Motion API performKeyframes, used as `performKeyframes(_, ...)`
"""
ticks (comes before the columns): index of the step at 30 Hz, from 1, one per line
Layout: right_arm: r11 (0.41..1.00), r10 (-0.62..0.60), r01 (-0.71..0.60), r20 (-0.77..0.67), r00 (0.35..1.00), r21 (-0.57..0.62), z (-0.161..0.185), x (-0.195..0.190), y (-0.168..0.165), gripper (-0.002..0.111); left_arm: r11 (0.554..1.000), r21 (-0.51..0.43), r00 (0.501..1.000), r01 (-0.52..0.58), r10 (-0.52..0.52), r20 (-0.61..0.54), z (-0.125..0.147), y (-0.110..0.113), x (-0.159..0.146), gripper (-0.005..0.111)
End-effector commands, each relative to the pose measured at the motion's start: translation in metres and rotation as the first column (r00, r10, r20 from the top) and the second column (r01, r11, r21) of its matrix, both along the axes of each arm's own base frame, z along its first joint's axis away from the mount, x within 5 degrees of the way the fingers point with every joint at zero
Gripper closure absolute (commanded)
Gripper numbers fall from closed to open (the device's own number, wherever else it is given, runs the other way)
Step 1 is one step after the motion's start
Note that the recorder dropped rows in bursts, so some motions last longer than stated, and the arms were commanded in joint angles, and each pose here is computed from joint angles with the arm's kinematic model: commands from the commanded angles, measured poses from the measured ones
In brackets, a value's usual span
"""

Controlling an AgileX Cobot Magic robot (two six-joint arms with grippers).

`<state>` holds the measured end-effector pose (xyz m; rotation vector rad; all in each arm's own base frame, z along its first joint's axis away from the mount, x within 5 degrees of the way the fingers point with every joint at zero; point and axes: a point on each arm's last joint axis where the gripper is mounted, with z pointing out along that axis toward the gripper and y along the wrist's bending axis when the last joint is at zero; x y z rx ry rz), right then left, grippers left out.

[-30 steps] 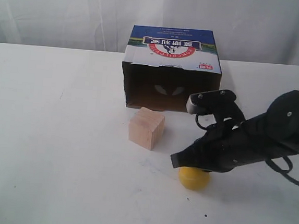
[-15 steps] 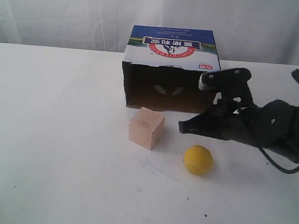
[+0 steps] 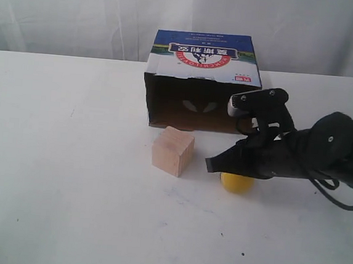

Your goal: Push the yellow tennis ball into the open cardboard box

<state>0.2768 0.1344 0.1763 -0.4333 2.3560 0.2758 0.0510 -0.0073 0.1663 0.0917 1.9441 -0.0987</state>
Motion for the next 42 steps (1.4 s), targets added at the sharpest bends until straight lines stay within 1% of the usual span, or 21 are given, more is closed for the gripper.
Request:
performKeyframes(1, 0.998, -0.036, 0.036, 0.011, 0.999, -0.042, -0.021, 0.01, -0.001, 0.108, 1.0, -0.002, 1.0, 0.004, -0.004, -0.001, -0.001, 0.0, 0.0, 0.107)
performKeyframes(6, 0.996, -0.055, 0.055, 0.002, 0.998, -0.075, -0.04, 0.016, -0.002, 0.108, 1.0, -0.002, 1.0, 0.004, -0.004, -0.001, -0.001, 0.0, 0.0, 0.107)
performKeyframes(11, 0.993, -0.077, 0.08, 0.045, 0.996, -0.085, -0.043, 0.02, -0.003, 0.108, 1.0, -0.002, 1.0, 0.004, -0.004, -0.001, -0.001, 0.0, 0.0, 0.107)
performKeyframes(15, 0.989, -0.112, 0.124, 0.148, 0.983, -0.08, -0.035, 0.029, -0.005, 0.108, 1.0, -0.002, 1.0, 0.004, -0.004, -0.001, -0.001, 0.0, 0.0, 0.107)
performKeyframes(18, 0.986, -0.127, 0.148, 0.25, 0.96, -0.07, -0.024, 0.039, -0.004, 0.108, 1.0, -0.002, 1.0, 0.004, -0.004, -0.001, -0.001, 0.0, 0.0, 0.107)
performKeyframes(21, 0.989, -0.103, 0.13, 0.308, 0.946, -0.068, -0.013, 0.046, -0.001, 0.108, 1.0, -0.002, 1.0, 0.004, -0.004, -0.001, -0.001, 0.0, 0.0, 0.107)
performKeyframes(23, 0.99, -0.103, 0.128, 0.321, 0.941, -0.059, -0.007, 0.047, 0.0, 0.108, 1.0, -0.002, 1.0, 0.004, -0.004, -0.001, -0.001, 0.0, 0.0, 0.107)
performKeyframes(28, 0.996, -0.072, 0.084, 0.266, 0.961, -0.034, 0.007, 0.037, 0.001, 0.108, 1.0, -0.002, 1.0, 0.004, -0.004, -0.001, -0.001, 0.0, 0.0, 0.107)
performKeyframes(31, 0.997, -0.063, 0.074, 0.24, 0.969, -0.038, 0.005, 0.036, 0.001, 0.108, 1.0, -0.002, 1.0, 0.004, -0.004, -0.001, -0.001, 0.0, 0.0, 0.107)
performKeyframes(37, 0.982, -0.155, 0.173, 0.213, 0.965, -0.071, -0.026, 0.052, -0.018, 0.108, 1.0, -0.002, 1.0, 0.004, -0.004, -0.001, -0.001, 0.0, 0.0, 0.107)
performKeyframes(40, 0.98, -0.171, 0.186, 0.167, 0.971, -0.077, -0.042, 0.058, -0.018, 0.108, 1.0, -0.002, 1.0, 0.004, -0.004, -0.001, -0.001, 0.0, 0.0, 0.107)
performKeyframes(42, 0.982, -0.153, 0.169, 0.159, 0.975, -0.09, -0.047, 0.062, -0.016, 0.108, 1.0, -0.002, 1.0, 0.004, -0.004, -0.001, -0.001, 0.0, 0.0, 0.107)
